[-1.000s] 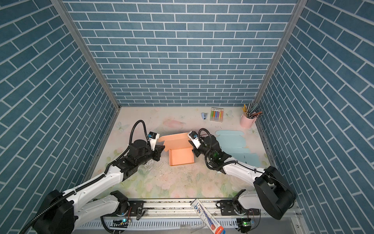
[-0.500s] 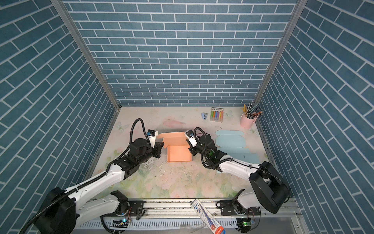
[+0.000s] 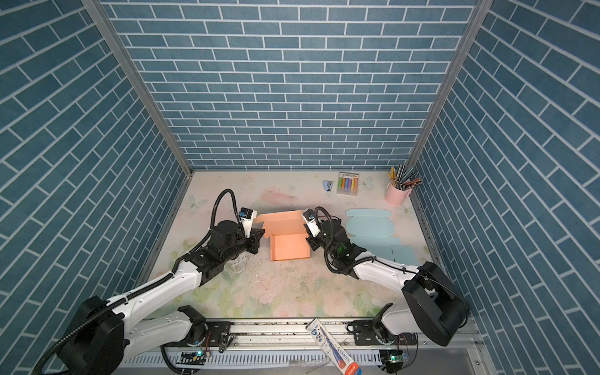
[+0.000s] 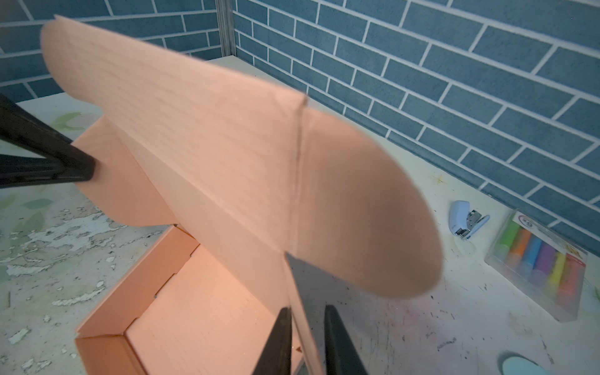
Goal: Fold the paper box
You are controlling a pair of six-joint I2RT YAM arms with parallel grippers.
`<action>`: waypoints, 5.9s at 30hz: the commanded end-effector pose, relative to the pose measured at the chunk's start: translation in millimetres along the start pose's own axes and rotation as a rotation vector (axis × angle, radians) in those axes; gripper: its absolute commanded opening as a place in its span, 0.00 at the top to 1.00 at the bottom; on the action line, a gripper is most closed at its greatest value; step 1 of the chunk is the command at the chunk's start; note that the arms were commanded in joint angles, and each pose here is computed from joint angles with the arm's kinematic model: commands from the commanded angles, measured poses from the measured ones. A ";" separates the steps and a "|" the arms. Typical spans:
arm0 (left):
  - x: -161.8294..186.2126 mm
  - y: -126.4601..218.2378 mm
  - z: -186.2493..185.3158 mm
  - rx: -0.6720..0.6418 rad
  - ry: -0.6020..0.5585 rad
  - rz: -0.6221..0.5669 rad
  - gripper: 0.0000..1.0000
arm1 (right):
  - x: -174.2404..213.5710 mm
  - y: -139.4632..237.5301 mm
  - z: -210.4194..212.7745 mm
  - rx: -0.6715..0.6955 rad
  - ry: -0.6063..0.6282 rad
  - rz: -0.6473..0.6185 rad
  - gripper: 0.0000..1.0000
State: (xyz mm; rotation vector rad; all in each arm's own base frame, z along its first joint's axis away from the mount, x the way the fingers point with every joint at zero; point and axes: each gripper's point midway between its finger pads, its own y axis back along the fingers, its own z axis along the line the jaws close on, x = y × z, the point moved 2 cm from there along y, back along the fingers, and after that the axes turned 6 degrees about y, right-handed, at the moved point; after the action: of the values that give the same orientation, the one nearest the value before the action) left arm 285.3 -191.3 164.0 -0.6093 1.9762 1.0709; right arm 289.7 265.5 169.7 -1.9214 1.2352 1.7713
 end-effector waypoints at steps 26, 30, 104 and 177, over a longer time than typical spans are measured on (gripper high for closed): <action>-18.1 0.1 -9.2 -0.043 0.010 -0.081 1.00 | -19.9 -9.8 11.1 -0.078 -0.052 -0.037 1.00; -23.5 -4.8 -12.3 -0.059 0.060 -0.138 1.00 | -29.7 -28.6 28.7 -0.136 -0.072 -0.039 1.00; 84.6 -30.1 5.8 -0.072 -0.126 -0.147 1.00 | 24.9 -50.2 62.6 -0.163 -0.065 0.139 0.84; 96.1 -45.2 -9.3 -0.112 -0.170 -0.048 0.86 | 25.2 -51.3 37.3 -0.130 -0.368 0.393 0.47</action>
State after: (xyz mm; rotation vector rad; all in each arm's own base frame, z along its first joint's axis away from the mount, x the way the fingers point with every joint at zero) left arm 269.3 -230.5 76.0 -0.6594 1.7311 1.1354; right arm 296.1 307.9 123.0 -1.4369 1.4585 2.2775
